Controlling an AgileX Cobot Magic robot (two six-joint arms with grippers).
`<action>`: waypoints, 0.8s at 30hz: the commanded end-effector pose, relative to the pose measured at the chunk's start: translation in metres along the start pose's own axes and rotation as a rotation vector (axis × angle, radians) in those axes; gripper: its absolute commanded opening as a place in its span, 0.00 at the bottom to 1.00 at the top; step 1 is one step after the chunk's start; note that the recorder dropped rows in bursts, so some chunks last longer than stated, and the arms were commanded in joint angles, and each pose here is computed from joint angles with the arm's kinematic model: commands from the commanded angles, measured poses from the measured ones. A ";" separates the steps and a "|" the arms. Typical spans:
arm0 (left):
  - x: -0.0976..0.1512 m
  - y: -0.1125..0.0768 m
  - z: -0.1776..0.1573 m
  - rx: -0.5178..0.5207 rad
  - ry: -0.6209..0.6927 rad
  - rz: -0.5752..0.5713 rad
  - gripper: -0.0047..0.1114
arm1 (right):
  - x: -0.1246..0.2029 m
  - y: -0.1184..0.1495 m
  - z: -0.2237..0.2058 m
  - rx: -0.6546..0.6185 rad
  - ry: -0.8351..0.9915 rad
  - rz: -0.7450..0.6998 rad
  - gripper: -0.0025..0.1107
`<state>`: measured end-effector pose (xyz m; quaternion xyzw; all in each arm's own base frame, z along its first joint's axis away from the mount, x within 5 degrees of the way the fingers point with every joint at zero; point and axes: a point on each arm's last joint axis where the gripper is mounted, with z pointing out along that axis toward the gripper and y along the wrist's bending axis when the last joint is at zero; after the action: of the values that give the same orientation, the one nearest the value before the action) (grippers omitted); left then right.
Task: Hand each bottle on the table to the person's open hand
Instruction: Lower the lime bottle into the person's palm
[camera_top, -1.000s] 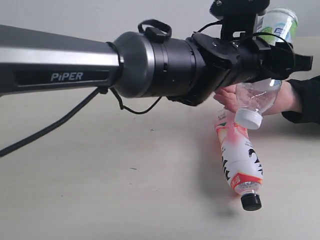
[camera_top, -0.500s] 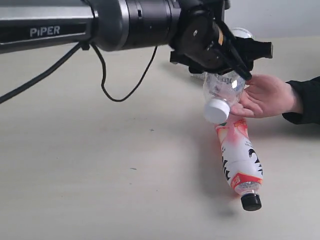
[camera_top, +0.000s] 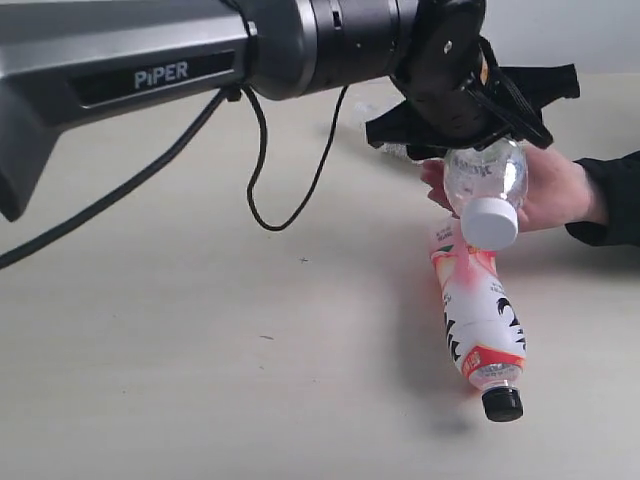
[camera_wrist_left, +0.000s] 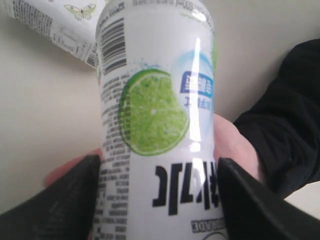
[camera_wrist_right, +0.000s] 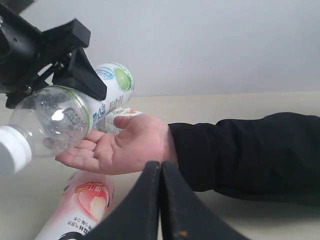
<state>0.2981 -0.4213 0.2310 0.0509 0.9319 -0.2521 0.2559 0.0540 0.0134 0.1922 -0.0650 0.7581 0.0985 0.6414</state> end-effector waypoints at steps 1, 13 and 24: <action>0.013 -0.011 0.013 0.053 -0.014 0.013 0.04 | 0.001 0.000 0.000 0.004 -0.008 -0.008 0.02; 0.020 -0.003 0.032 0.031 -0.004 -0.006 0.04 | 0.001 0.000 0.000 0.004 -0.008 -0.008 0.02; 0.019 -0.003 0.032 0.027 -0.010 0.027 0.60 | 0.001 0.000 0.000 0.004 -0.008 -0.008 0.02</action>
<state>0.2945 -0.4393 0.1961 0.0585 0.9303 -0.2570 0.2552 0.0540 0.0134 0.1922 -0.0650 0.7581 0.0985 0.6414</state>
